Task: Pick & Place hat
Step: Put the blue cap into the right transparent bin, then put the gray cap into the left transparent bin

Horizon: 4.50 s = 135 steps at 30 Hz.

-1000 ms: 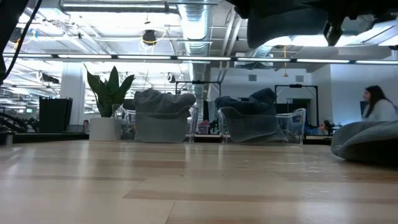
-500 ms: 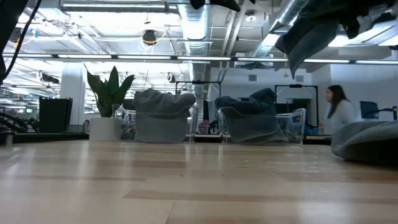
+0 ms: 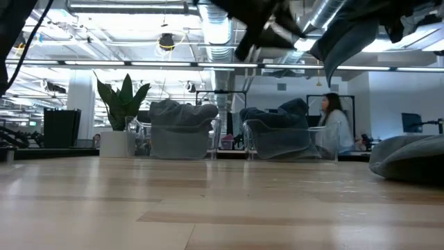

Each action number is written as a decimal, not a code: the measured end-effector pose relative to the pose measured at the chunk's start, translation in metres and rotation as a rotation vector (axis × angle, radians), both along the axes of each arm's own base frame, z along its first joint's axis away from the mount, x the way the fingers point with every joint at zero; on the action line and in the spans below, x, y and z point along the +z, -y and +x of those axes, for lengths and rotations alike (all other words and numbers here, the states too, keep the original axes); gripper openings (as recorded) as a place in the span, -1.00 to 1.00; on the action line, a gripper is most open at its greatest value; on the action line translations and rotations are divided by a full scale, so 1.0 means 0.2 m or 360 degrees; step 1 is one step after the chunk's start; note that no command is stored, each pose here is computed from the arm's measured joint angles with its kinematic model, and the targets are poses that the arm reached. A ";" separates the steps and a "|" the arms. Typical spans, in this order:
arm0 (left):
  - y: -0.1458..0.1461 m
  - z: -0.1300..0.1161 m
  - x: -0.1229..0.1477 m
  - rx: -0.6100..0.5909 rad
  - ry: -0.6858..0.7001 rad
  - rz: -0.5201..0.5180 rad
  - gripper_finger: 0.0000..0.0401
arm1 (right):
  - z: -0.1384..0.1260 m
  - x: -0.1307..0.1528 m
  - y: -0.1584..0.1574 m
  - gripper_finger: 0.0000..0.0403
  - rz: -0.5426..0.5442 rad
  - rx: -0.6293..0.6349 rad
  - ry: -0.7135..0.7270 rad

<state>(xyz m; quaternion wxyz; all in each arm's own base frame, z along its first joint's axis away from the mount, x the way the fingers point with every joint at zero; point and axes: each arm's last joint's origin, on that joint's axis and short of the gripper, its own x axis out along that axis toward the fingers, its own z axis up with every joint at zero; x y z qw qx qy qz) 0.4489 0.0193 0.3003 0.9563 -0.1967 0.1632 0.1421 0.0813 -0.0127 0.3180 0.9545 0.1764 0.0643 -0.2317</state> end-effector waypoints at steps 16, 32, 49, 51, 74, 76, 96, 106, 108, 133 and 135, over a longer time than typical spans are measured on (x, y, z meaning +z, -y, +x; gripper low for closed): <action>-0.09 -0.71 -0.07 0.0182 0.0089 0.0044 -0.72 | 0.52 -0.01 0.31 -0.98 0.0044 0.0114 -0.0102; -0.08 -0.97 -0.14 0.0348 0.0113 0.0005 -0.73 | 0.60 -0.25 1.06 -0.98 0.0200 0.0556 -0.0173; -0.16 -0.99 -0.15 0.0405 0.0093 -0.0093 -0.73 | 0.58 -0.49 1.12 -0.87 0.0040 0.0452 -0.0787; -0.16 -0.99 -0.15 0.0408 0.0106 -0.0099 -0.73 | 0.57 -0.53 1.11 -0.84 0.0099 0.0459 -0.0875; -0.15 -0.98 -0.14 0.0268 0.0136 -0.0092 -0.73 | 0.44 -0.26 0.97 0.46 0.0007 0.0221 -0.0837; -0.15 -0.98 -0.14 0.0280 0.0136 -0.0086 -0.73 | 0.42 -0.22 0.94 0.53 -0.0024 0.0163 -0.0860; -0.17 -0.92 -0.19 0.0269 0.0055 0.0129 0.04 | 0.26 -0.05 0.32 0.43 0.0443 0.0142 -0.1011; -0.05 -0.74 -0.20 0.0215 0.0063 -0.0059 0.13 | 0.25 -0.10 0.18 0.42 0.0565 0.0246 -0.1265; -0.01 -0.64 -0.20 0.0234 0.0025 -0.0091 0.13 | 0.23 -0.10 0.17 0.42 0.0558 0.0265 -0.1285; 0.57 0.02 -0.29 0.0504 -0.0229 -0.0321 0.12 | 0.09 -0.29 -0.01 0.42 0.0692 0.0767 -0.1455; 0.60 -0.03 -0.25 0.0525 -0.0265 -0.0287 0.12 | 0.15 -0.35 -0.02 0.42 0.0706 0.0869 -0.1436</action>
